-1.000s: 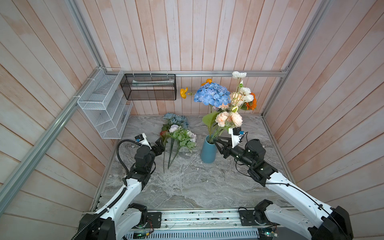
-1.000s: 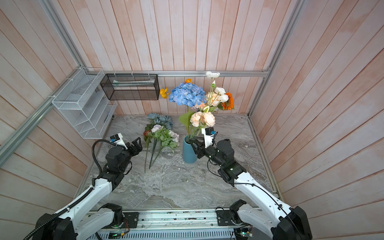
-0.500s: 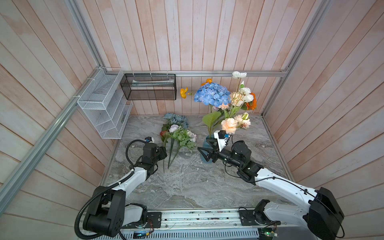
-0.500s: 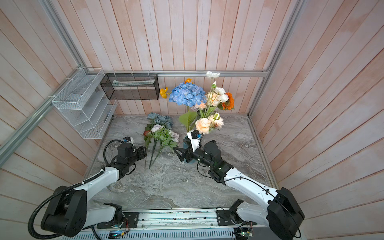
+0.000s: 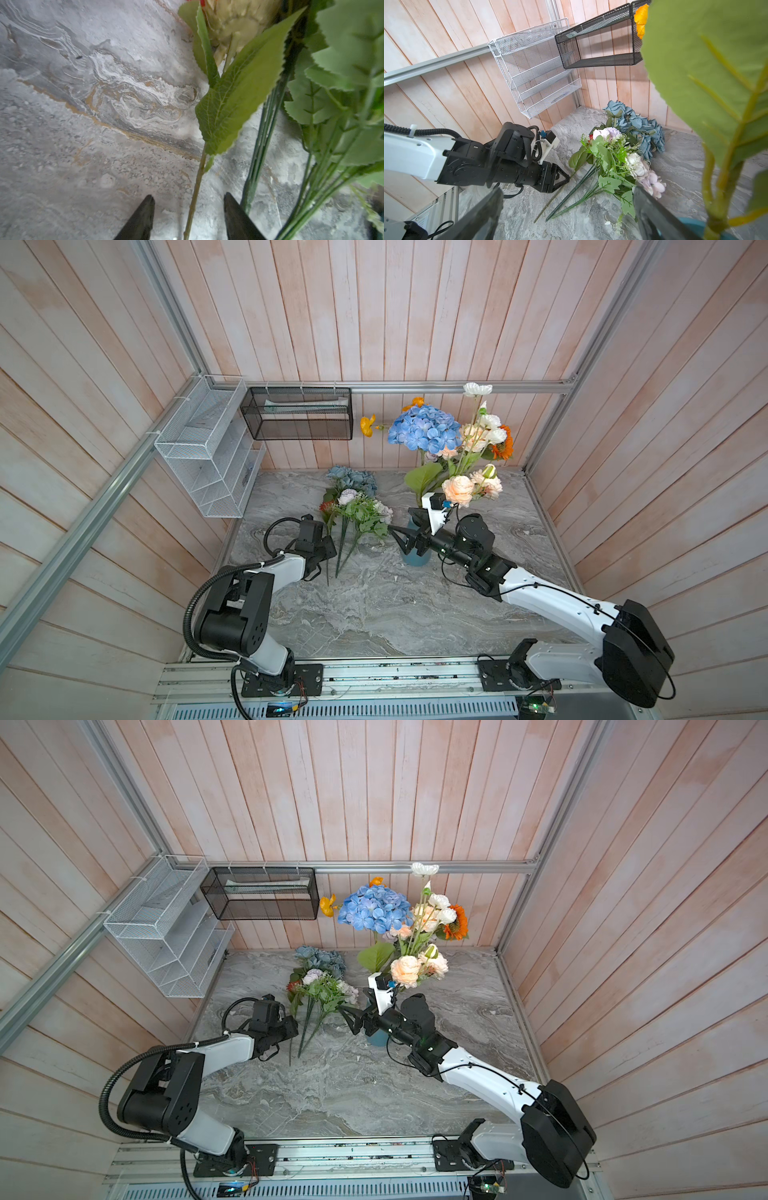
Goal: Arrange the flowers into the vase
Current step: 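Grasp the red gerbera stem with the left gripper and lift it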
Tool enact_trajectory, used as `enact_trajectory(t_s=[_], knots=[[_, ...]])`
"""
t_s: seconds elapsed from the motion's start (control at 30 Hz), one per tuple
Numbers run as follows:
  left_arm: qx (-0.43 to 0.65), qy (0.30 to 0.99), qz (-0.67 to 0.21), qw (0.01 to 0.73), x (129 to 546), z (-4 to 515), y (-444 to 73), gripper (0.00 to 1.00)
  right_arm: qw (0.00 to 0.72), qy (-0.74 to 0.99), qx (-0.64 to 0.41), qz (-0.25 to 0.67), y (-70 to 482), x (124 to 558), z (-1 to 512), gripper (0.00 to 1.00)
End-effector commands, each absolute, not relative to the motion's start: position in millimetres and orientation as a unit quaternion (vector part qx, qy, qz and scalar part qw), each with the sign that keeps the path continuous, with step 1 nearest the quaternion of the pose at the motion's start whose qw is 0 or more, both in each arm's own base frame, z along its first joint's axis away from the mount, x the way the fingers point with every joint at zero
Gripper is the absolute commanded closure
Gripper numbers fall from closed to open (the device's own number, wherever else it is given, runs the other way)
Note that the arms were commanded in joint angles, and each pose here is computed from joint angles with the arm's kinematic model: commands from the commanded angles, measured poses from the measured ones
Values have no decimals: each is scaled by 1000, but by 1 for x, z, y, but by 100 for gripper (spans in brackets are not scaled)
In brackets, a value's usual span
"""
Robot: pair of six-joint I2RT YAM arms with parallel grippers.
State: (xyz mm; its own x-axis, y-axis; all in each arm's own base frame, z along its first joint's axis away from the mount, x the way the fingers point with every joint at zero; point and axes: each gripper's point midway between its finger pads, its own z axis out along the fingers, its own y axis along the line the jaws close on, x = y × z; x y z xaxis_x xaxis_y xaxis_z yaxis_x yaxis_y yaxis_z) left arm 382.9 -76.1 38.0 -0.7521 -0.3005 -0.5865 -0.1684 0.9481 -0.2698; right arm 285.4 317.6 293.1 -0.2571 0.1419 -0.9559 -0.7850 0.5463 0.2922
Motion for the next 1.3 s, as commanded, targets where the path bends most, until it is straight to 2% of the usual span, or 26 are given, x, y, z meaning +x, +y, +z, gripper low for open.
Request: enact_trajectory(t_s=[0.0,0.03,0.13,0.27,0.43,0.6,0.67,0.87,1.27], knots=[[-121,938,-88,313,390,31,-75,49,585,659,-236,409,319,289,312,3],[-120,940,-85,308,391,28,-75,50,588,658,-234,407,318,289,312,2],[-116,944,-79,298,393,20,-76,65,602,660,-216,395,311,295,313,2],[-113,947,-68,292,391,13,-75,72,606,670,-211,374,308,301,309,2],[-114,947,-65,292,389,12,-74,89,632,642,-219,375,300,292,315,2],[-117,944,-62,302,388,17,-71,93,615,669,-217,357,301,302,307,2],[-117,942,-61,308,388,22,-70,99,610,675,-216,355,302,304,304,2],[-129,926,-69,348,385,48,-66,100,597,686,-212,357,304,308,298,2],[-142,854,-129,483,380,157,-65,100,588,677,-241,370,315,303,310,2]])
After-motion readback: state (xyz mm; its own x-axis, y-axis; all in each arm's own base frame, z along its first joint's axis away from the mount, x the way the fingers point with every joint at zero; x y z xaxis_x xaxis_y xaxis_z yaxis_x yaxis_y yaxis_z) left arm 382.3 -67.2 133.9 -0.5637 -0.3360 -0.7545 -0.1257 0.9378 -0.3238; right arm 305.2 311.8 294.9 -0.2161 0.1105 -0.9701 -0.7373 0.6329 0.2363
